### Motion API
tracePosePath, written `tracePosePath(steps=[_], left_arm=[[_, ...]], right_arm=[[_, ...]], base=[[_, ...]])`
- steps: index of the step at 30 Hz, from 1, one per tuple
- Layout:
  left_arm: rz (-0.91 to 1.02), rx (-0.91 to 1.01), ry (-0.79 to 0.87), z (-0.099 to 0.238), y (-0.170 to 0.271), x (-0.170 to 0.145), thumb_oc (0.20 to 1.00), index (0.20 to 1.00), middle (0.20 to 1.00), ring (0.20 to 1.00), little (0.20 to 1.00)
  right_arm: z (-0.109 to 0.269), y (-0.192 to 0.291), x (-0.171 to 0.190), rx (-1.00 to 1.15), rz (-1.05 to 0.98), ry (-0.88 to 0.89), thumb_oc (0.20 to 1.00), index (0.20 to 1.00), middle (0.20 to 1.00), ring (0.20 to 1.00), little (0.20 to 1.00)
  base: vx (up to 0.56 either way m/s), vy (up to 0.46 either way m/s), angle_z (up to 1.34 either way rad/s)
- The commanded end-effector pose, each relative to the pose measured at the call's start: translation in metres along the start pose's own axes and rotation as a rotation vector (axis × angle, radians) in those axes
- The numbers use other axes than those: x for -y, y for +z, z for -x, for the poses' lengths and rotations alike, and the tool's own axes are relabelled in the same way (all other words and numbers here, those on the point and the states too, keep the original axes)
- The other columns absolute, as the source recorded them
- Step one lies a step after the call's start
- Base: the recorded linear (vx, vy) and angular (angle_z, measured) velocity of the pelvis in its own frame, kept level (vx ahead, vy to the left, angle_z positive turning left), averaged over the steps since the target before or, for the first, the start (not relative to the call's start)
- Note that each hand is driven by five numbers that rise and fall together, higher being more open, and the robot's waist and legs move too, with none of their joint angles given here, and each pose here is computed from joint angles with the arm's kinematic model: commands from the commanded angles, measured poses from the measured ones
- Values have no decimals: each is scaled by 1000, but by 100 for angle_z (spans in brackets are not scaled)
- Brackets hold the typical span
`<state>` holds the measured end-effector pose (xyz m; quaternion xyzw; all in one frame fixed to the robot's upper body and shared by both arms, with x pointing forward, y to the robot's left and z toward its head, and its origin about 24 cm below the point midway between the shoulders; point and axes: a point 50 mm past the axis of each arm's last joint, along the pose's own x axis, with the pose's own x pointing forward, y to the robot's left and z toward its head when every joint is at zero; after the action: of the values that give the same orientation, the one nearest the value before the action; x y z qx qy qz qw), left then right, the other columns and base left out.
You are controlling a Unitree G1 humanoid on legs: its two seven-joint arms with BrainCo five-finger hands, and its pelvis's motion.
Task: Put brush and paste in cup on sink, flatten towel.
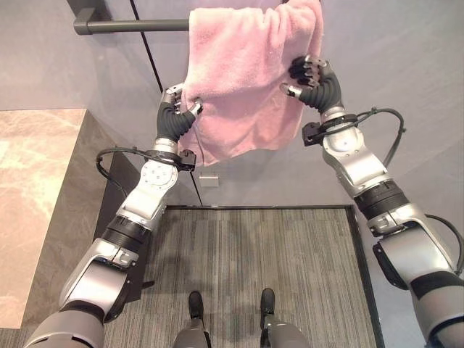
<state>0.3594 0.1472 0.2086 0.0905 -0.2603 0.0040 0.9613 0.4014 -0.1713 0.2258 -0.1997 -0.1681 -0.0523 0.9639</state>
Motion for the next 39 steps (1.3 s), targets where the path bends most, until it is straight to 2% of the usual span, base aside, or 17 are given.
tracePosePath(steps=[1,6,15,17,18,19,20,35,39], left_arm=[[-38,136,53,-12,29,-24,200,200,200,200,200],[-35,141,52,-13,31,-25,200,200,200,200,200],[-22,145,32,-12,31,-22,200,200,200,200,200],[-23,129,29,-10,27,-22,200,200,200,200,200],[-32,107,30,-8,23,-24,200,200,200,200,200],[-34,102,30,-7,22,-25,200,200,200,200,200],[-35,100,29,-6,21,-26,200,200,200,200,200],[-15,45,32,3,9,-30,200,200,200,200,200],[-40,106,71,2,23,-44,200,200,200,200,200]], right_arm=[[-18,29,20,52,-26,-107,1000,1000,1000,1000,1000],[-27,19,24,-63,-23,-146,1000,1000,1000,1000,1000],[-37,43,6,-34,-132,-82,1000,1000,1000,1000,1000],[-35,53,-2,10,-223,-41,1000,1000,1000,1000,1000],[-32,58,-8,40,-288,-6,849,849,849,849,849],[-31,58,-8,43,-305,-1,454,454,454,454,454],[-30,61,-10,57,-309,13,200,200,200,200,200],[-15,62,-24,101,-513,94,200,200,200,200,200],[-4,83,-21,231,-536,125,200,200,200,200,200]], base=[[0,0,0],[0,0,0],[1,-1,0],[25,-7,0],[44,-18,-2],[0,0,0],[3,-2,-4],[0,0,0],[0,0,0]])
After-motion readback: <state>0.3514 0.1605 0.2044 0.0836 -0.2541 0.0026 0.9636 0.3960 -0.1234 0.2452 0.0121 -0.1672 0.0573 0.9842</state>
